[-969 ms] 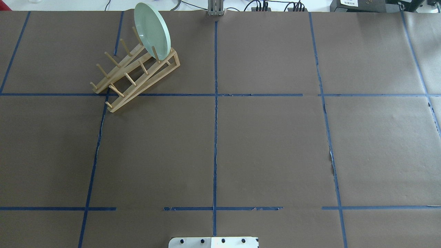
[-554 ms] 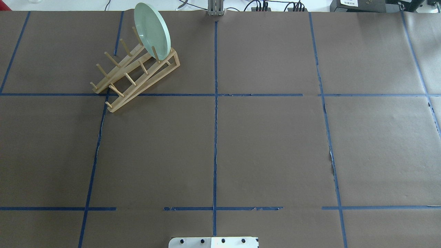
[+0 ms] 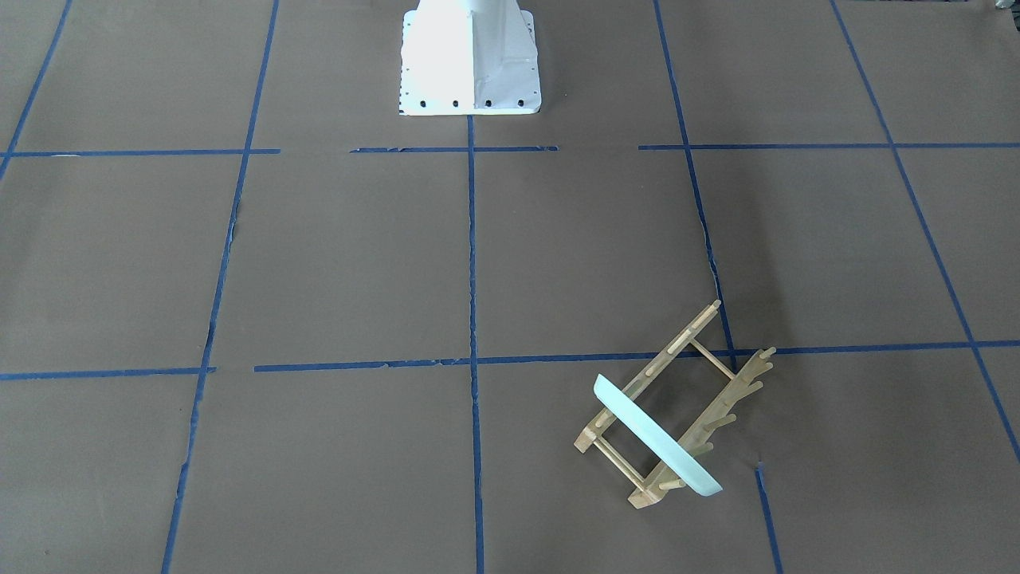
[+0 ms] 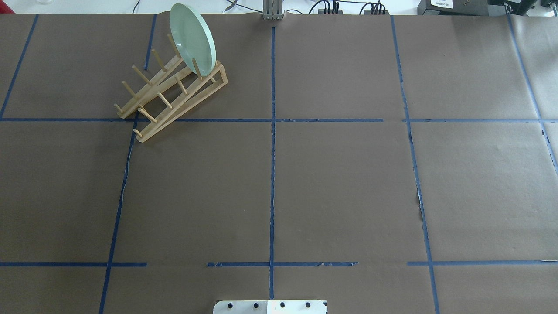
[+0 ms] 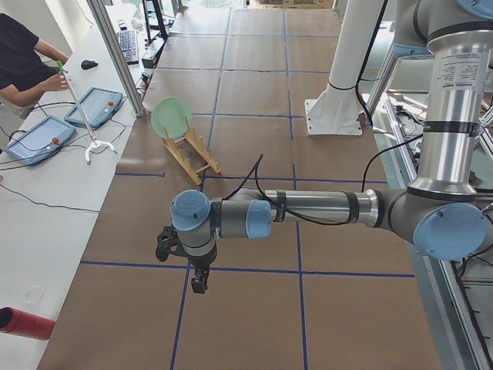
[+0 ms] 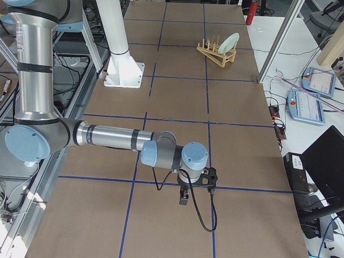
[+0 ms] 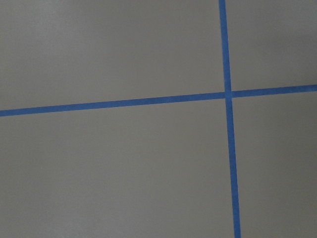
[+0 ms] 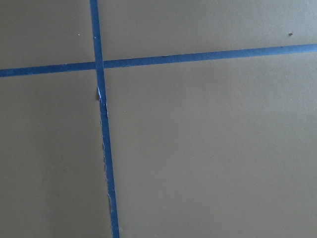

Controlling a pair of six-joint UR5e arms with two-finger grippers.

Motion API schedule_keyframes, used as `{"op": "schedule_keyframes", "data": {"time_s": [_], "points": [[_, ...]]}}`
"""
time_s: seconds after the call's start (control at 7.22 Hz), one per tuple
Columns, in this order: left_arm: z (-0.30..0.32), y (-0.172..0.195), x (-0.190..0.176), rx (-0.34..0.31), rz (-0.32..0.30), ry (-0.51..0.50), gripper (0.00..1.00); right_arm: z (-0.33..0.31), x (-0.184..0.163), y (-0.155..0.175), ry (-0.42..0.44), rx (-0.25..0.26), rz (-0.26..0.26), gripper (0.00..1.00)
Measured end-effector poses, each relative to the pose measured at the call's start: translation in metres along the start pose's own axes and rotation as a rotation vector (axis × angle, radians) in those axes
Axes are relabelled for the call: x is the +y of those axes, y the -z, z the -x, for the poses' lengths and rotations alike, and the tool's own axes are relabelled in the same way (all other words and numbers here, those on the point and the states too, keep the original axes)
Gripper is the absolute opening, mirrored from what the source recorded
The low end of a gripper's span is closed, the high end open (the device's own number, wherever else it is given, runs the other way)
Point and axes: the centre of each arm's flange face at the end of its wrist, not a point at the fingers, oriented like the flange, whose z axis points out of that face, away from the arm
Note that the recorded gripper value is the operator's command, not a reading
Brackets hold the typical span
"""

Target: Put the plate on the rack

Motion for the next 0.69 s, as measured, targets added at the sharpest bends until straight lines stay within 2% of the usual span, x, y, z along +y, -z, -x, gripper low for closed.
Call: {"op": "schedule_keyframes", "data": {"time_s": [0.28,0.69], "points": [[-0.0119,0.0074,-0.0016,0.036,-0.02,-0.011,1.0,0.0,0.0001,0.0,0.001,0.0,0.0,1.0],[-0.0122,0.0039,-0.0013,0.049,-0.018,0.083,1.0,0.0002,-0.0001,0.0002,0.0,0.0,0.0,1.0]]}}
